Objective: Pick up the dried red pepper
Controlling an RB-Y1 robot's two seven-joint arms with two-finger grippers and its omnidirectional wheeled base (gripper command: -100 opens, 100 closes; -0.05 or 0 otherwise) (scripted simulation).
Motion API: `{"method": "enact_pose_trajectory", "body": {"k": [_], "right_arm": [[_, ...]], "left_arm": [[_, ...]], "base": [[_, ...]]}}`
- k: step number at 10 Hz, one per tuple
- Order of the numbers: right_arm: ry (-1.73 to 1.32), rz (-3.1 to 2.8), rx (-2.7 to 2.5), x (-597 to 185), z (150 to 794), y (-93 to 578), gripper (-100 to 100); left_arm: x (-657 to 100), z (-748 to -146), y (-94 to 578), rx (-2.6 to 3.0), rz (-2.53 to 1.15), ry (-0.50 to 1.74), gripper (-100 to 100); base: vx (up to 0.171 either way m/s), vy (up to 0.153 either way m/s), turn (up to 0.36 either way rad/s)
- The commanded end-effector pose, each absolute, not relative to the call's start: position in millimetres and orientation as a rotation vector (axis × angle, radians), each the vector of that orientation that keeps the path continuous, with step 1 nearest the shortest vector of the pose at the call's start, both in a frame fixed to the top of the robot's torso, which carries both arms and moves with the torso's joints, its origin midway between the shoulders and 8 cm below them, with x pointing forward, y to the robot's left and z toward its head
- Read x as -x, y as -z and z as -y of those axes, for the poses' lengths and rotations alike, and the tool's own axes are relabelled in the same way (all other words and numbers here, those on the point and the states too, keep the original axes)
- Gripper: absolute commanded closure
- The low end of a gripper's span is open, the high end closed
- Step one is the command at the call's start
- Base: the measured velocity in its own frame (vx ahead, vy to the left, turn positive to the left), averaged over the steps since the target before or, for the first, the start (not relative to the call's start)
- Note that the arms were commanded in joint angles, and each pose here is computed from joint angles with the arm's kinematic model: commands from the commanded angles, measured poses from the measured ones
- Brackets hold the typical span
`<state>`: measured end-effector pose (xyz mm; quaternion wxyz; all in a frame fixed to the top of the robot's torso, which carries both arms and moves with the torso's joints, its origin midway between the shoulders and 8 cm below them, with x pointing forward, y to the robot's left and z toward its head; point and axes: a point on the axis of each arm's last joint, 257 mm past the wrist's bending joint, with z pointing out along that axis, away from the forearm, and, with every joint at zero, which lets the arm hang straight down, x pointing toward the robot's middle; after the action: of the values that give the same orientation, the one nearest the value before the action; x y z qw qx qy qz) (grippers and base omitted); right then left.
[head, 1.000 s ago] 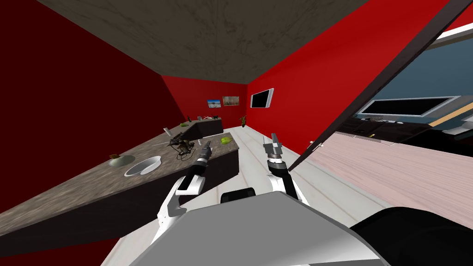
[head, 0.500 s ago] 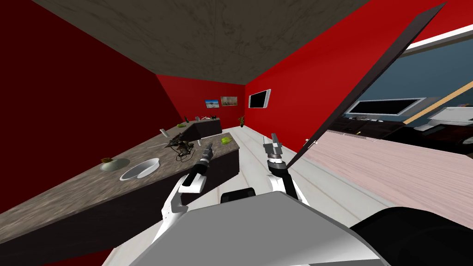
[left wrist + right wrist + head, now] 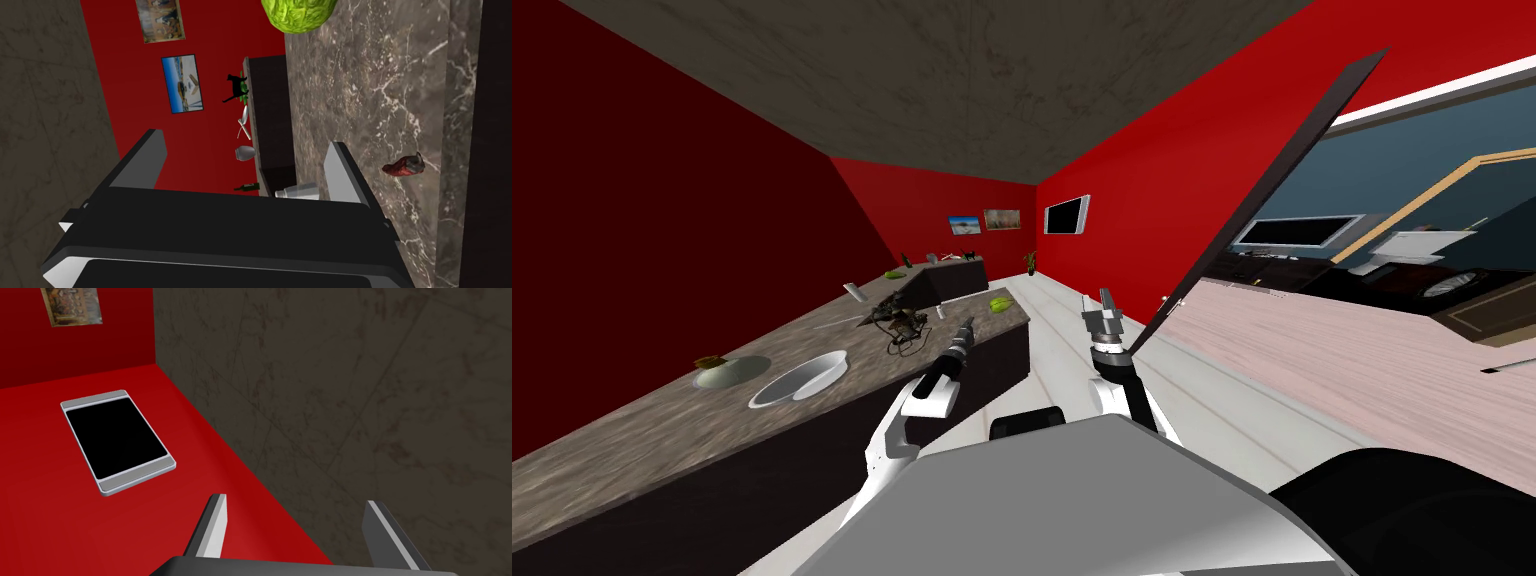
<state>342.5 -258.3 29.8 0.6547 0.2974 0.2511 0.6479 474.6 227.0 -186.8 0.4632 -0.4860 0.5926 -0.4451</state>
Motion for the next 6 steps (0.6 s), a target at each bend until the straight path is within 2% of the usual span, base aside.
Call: {"method": "enact_pose_trajectory", "body": {"k": [1, 4, 6], "right_arm": [[-1.469, -0.569, -0.674, -343, 258, -30, 0], [-1.469, -0.569, -0.674, -343, 258, -30, 0], [-1.469, -0.569, -0.674, -343, 258, -30, 0]], "left_arm": [[-472, -230, 207, 1.248, -1.498, 1.058, -100], [-469, -233, 224, 1.294, -1.532, 1.022, -100], [-462, -239, 249, 1.359, -1.58, 0.969, -100]], "base": [[0.017, 0.079, -0.216], [0.005, 0.059, -0.072], [0.005, 0.066, -0.153]]}}
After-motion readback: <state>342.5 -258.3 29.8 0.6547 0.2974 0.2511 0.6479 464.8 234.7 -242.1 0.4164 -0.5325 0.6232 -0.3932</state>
